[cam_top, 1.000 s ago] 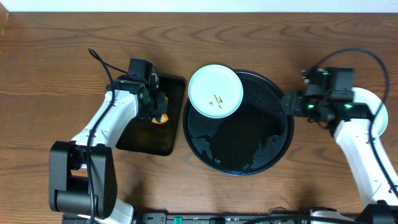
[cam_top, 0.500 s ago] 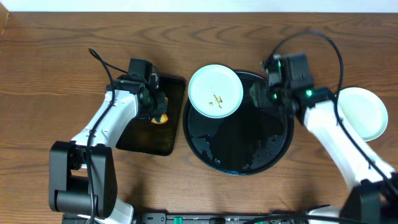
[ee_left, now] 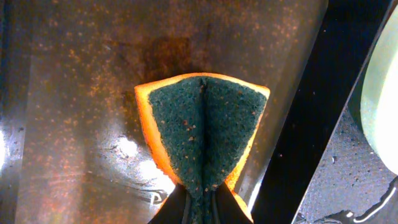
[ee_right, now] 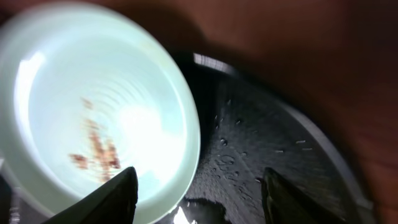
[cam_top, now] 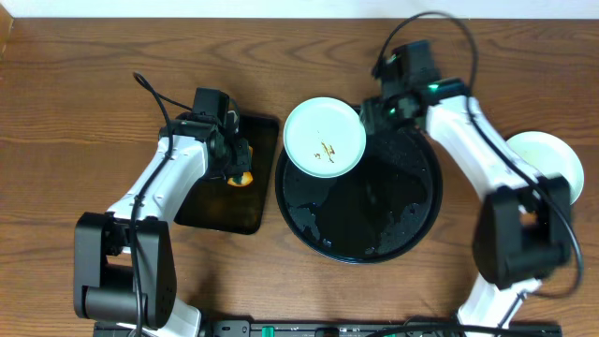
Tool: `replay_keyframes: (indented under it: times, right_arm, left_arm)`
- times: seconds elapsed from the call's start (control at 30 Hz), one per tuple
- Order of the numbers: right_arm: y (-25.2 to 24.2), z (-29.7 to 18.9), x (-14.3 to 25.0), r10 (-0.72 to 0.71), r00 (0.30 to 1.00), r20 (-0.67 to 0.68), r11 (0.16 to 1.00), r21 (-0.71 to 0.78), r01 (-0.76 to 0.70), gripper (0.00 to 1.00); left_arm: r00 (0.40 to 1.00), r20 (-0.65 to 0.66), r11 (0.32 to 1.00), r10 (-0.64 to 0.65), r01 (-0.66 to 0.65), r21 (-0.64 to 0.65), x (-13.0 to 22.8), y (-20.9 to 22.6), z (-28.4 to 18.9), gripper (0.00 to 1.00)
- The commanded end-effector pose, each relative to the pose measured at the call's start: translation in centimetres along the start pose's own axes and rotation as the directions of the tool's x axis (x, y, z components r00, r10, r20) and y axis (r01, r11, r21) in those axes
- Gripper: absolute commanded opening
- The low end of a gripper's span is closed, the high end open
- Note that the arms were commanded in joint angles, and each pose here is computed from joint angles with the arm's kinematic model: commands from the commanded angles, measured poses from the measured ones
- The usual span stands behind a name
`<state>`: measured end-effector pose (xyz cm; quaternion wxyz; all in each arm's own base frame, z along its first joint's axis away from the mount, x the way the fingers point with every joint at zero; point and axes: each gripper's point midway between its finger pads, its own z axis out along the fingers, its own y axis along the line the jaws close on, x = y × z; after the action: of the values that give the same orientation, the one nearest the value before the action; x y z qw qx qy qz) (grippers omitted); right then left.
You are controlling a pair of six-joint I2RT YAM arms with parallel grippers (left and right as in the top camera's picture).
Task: Clean dirty plates on tray and stack at the side
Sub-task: 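Move the right gripper to the remaining mint-green plate and grip its rim, then slide the mint-green plate to the center of the round tray with right gripper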
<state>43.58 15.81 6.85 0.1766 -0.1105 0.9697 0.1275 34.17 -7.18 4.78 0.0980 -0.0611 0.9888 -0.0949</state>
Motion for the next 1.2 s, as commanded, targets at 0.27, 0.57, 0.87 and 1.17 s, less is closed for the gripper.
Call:
replay_keyframes:
  times: [0.27, 0.57, 0.87, 1.17]
  right_arm:
    - [1.1, 5.4, 2.8, 0.018, 0.993, -0.116, 0.999, -0.043, -0.023, 0.34]
    - [0.8, 5.1, 5.7, 0.049, 0.971, -0.233, 0.998, -0.020, -0.056, 0.01]
    - [-3.4, 2.7, 11.1, 0.300, 0.876, -0.378, 0.932, 0.313, -0.184, 0.01]
    - [-4.6, 1.5, 12.1, 0.401, 0.842, -0.360, 0.874, 0.425, -0.235, 0.01]
  left_arm:
    - [1.000, 0.006, 1.000, 0.011, -0.011, -0.011, 0.0, 0.1, -0.2, 0.08]
    - [1.000, 0.005, 1.000, 0.011, -0.011, -0.011, 0.0, 0.1, -0.2, 0.09]
    - [1.000, 0.005, 1.000, 0.011, -0.011, -0.011, 0.0, 0.1, -0.2, 0.08]
    - [1.000, 0.006, 1.000, 0.011, -0.011, -0.011, 0.0, 0.1, -0.1, 0.08]
